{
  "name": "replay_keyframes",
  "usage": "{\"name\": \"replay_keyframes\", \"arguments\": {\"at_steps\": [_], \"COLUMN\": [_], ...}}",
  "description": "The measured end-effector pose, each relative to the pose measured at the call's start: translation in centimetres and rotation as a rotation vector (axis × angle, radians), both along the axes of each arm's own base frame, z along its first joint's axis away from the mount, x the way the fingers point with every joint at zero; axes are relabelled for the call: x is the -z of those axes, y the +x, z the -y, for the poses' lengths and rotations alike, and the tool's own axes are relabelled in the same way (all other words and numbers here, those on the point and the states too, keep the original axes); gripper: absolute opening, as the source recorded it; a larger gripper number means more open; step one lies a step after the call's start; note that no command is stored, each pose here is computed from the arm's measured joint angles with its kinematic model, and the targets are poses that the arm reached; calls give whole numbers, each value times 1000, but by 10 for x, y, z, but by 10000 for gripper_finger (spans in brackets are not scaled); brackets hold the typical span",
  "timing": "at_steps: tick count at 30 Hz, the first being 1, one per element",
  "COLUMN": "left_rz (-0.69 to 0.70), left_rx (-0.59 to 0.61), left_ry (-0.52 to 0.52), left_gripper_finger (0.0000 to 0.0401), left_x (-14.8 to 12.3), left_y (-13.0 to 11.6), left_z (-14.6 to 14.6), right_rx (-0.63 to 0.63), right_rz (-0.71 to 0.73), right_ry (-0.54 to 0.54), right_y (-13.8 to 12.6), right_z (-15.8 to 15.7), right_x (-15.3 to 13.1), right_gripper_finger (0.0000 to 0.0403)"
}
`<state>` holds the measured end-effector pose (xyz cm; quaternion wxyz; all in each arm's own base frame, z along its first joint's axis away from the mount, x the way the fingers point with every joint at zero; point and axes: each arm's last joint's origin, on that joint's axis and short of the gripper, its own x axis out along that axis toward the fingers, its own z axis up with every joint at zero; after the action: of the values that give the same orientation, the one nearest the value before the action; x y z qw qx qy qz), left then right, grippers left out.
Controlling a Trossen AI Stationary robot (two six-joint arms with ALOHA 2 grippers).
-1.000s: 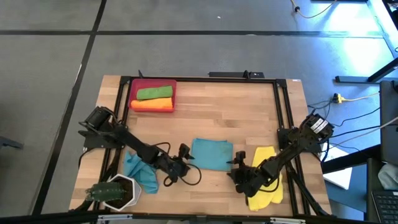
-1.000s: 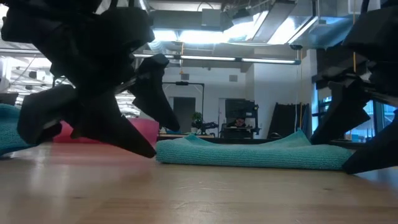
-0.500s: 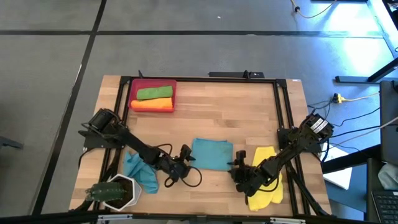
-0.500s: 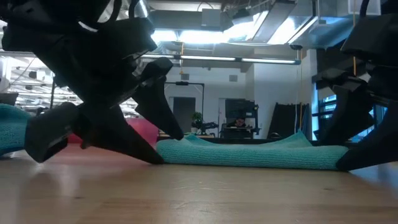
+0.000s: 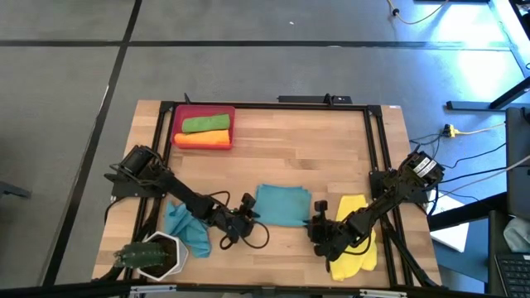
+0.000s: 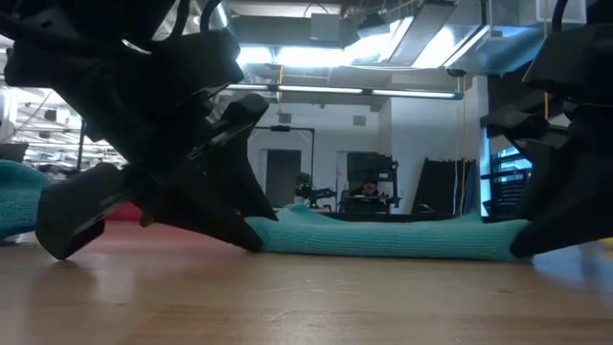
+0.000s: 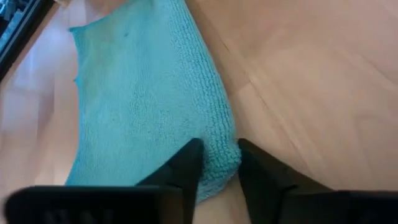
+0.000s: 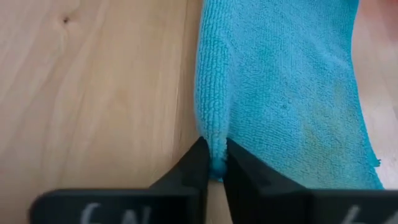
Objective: Roll microfiber towels into tight, uniform cylinder then place into a basket
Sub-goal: Roll the blue microfiber towel
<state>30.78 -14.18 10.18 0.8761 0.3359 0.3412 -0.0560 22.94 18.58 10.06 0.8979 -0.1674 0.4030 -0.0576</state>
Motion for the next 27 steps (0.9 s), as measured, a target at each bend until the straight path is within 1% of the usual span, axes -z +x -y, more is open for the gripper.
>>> {"name": "replay_keyframes", "arguments": {"at_steps": [3, 5, 8, 11, 14, 18, 21, 23, 27], "left_rz": [3, 7, 20, 35, 36, 13, 13, 49, 99], "left_rx": [-10, -34, -60, -54, -30, -28, -54, -58, -87], "left_ry": [-2, -27, -77, -161, -297, -475, -580, -662, -849], "left_gripper_finger": [42, 13, 6, 2, 1, 1, 0, 0, 0], "left_x": [0, 0, -4, -14, -26, -35, -31, -27, -21], "left_y": [0, 0, -1, -1, 0, -1, -8, -12, -18], "left_z": [0, 0, 0, 1, -2, -20, -38, -48, -68], "right_rx": [4, 25, 51, 65, 71, 71, 90, 107, 151], "right_rz": [4, 12, 21, 38, 67, 85, 98, 112, 202], "right_ry": [7, 30, 102, 171, 251, 397, 533, 622, 770], "right_y": [0, 0, 0, 0, 0, -3, -6, -10, -22], "right_z": [0, 0, -1, -2, -3, -3, 4, 11, 31], "right_x": [0, -1, -6, -14, -26, -36, -28, -19, -3], "right_gripper_finger": [18, 8, 11, 8, 6, 6, 4, 4, 4]}}
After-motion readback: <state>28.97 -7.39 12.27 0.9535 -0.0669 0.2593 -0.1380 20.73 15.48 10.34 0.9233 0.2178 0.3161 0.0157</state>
